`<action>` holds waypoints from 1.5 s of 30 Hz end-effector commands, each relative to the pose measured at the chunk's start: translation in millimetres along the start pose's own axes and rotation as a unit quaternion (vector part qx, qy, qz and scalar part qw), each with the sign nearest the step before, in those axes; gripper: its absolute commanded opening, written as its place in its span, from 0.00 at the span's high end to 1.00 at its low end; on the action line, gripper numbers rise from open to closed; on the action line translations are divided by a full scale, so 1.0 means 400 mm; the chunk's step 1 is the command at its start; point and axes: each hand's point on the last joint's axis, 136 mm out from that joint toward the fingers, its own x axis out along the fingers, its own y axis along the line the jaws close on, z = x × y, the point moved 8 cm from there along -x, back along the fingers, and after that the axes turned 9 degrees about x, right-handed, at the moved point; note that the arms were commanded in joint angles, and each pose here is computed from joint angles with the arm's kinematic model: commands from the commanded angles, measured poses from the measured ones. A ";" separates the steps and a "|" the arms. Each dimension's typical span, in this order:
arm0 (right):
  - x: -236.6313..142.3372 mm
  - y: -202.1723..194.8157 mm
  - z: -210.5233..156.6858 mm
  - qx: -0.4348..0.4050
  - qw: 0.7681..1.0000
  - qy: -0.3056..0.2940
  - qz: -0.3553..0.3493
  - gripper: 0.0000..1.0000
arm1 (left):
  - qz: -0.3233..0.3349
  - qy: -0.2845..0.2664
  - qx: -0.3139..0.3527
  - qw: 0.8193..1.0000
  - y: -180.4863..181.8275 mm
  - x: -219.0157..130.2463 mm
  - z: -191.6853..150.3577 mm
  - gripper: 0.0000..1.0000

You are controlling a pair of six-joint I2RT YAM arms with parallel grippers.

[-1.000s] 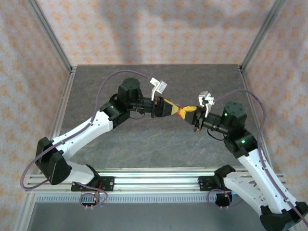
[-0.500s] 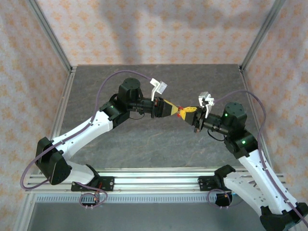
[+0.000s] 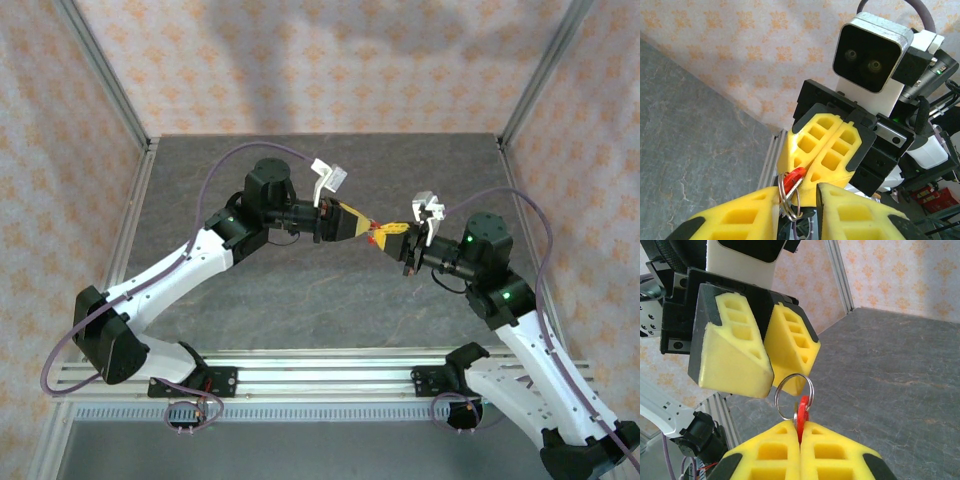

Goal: Remove the keys from the keyring

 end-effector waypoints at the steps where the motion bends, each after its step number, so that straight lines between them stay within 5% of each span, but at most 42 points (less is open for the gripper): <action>1: -0.012 0.014 0.009 -0.019 1.000 -0.011 0.007 1.00 | -0.001 -0.017 0.026 1.000 -0.028 -0.022 0.036 0.78; 13: -0.013 0.010 0.010 -0.019 1.000 -0.015 -0.003 0.97 | 0.012 -0.016 0.032 0.999 -0.024 -0.026 0.031 1.00; 20: -0.021 -0.001 -0.003 0.002 0.999 -0.033 -0.021 0.58 | 0.027 -0.036 0.049 0.998 -0.030 -0.037 0.037 1.00; 26: -0.028 -0.004 0.013 0.019 0.997 -0.051 -0.046 0.65 | 0.023 -0.047 0.053 0.997 -0.032 -0.039 0.039 1.00; 45: 0.005 0.035 0.094 0.083 0.992 -0.084 0.053 0.71 | 0.015 -0.079 0.062 0.995 -0.048 -0.051 0.047 1.00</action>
